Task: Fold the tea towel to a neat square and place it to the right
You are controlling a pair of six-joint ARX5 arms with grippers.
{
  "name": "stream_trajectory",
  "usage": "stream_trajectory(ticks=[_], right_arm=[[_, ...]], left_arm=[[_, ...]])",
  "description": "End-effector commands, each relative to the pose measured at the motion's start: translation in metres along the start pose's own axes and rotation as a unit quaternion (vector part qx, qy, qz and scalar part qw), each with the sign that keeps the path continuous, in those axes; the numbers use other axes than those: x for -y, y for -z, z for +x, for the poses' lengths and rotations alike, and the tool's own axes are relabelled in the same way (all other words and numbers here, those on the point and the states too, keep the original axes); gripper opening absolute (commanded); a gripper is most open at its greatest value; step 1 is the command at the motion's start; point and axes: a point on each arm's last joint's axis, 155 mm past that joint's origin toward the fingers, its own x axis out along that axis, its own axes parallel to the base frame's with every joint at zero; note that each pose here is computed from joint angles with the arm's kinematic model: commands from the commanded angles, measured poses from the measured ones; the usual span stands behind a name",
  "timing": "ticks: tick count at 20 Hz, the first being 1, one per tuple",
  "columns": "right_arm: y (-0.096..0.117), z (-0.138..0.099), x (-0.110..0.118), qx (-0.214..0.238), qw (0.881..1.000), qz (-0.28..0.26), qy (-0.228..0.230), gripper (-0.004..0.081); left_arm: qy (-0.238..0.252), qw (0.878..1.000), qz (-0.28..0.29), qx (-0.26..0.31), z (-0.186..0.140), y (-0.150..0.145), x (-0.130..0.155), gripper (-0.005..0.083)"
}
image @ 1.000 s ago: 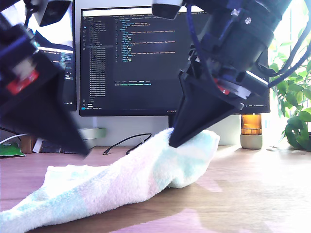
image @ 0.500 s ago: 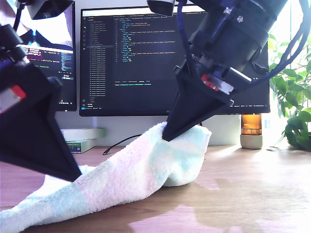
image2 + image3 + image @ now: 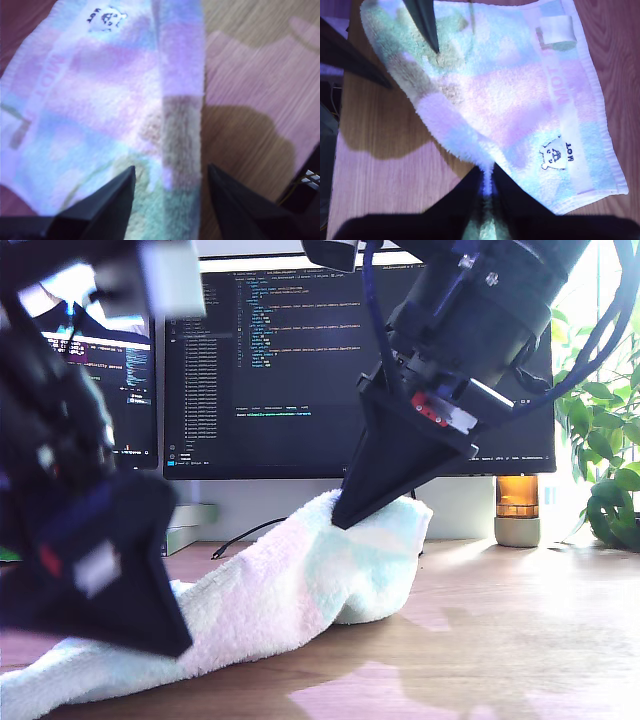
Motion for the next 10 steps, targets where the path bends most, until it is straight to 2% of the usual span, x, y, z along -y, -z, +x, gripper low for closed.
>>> stream_trajectory(ticks=[1, 8, 10], right_arm=[[-0.002, 0.001, 0.003, 0.003, 1.000, 0.003, 0.002, -0.0013], [-0.001, 0.001, 0.005, 0.002, 1.000, 0.005, 0.003, -0.0013], [-0.001, 0.001, 0.005, 0.002, 1.000, 0.005, 0.004, -0.0013]], left_arm=[[-0.006, 1.000, 0.013, -0.025, 0.007, 0.023, -0.001, 0.0416], [-0.027, 0.998, 0.010, -0.050, 0.007, 0.039, -0.009, 0.0410], [-0.029, 0.998, 0.010, -0.060, 0.006, 0.044, -0.010, 0.0324]])
